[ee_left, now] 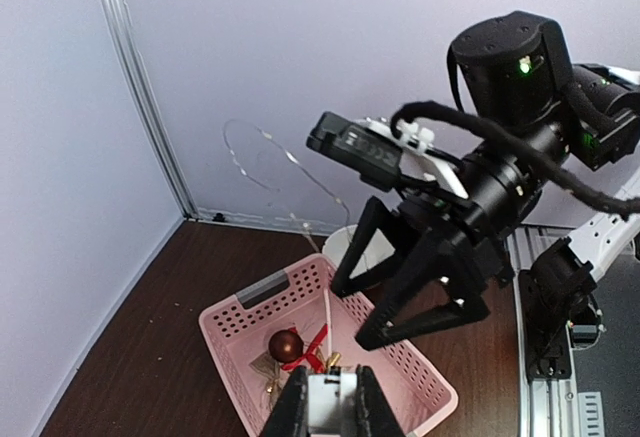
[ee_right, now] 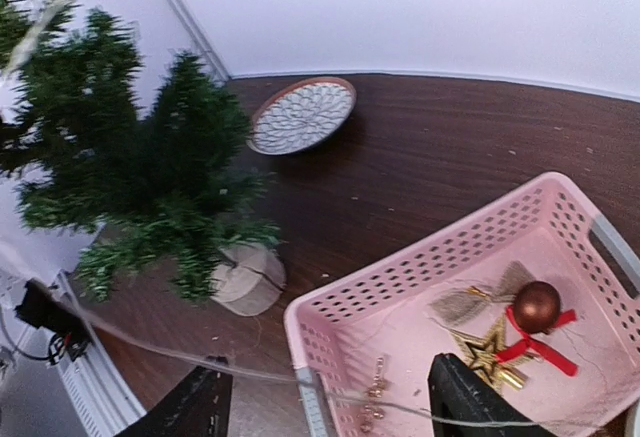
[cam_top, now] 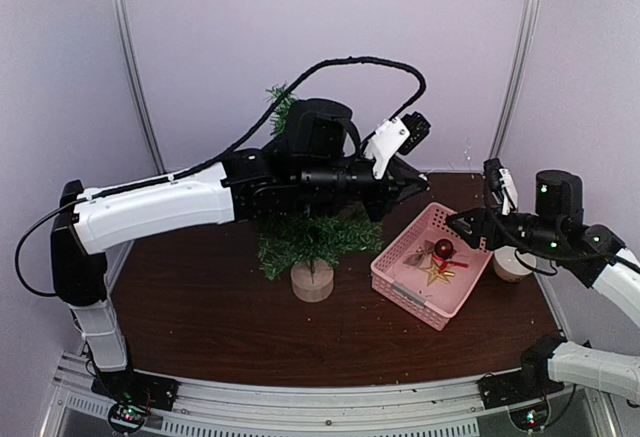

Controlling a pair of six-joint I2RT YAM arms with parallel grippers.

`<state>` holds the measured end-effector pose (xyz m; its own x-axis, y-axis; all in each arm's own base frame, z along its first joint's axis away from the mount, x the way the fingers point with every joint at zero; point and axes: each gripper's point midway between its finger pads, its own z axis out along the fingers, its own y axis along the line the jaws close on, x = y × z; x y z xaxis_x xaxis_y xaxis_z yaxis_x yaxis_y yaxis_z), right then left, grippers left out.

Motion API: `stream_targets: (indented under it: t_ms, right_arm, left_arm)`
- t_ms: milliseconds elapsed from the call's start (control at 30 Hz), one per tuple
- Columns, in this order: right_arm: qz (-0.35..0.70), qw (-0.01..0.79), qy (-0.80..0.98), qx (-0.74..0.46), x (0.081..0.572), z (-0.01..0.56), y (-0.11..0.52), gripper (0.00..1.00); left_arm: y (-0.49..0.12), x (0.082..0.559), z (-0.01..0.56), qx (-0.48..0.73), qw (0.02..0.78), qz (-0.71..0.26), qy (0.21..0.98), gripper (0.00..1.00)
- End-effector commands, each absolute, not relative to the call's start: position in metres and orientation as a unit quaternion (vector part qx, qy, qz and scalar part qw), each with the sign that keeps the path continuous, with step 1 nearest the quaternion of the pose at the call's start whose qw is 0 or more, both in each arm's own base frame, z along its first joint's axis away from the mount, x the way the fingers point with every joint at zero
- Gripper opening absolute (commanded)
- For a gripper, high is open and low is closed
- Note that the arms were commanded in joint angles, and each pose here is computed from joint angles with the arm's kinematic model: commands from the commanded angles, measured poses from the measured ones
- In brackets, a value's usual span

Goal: Decorate the small christmas tree

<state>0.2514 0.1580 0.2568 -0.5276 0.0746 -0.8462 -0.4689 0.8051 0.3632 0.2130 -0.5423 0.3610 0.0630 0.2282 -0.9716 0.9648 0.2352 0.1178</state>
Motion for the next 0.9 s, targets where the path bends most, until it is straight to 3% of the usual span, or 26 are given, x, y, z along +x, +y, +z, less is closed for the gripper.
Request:
stream_targets:
  t_ms: [0,400,700,867]
  right_arm:
    - [0.393,0.462,0.764,-0.221,0.219,0.282,0.194,0.71]
    - [0.494,0.451,0.659,-0.344,0.161,0.323,0.233,0.69]
    - [0.506,0.427,0.631,-0.403,0.137,0.328,0.257,0.76]
    - [0.46,0.468,0.649,-0.385,0.148,0.326,0.247,0.77]
  left_arm:
    - [-0.52,0.218,0.435,0.474,0.586,-0.343,0.56,0.0]
    - [-0.46,0.229,0.503,0.42,0.66,-0.268,0.561,0.0]
    - [-0.406,0.248,0.556,0.344,0.721,-0.207,0.564,0.0]
    - [-0.398,0.247,0.575,0.34,0.735,-0.202,0.551,0.0]
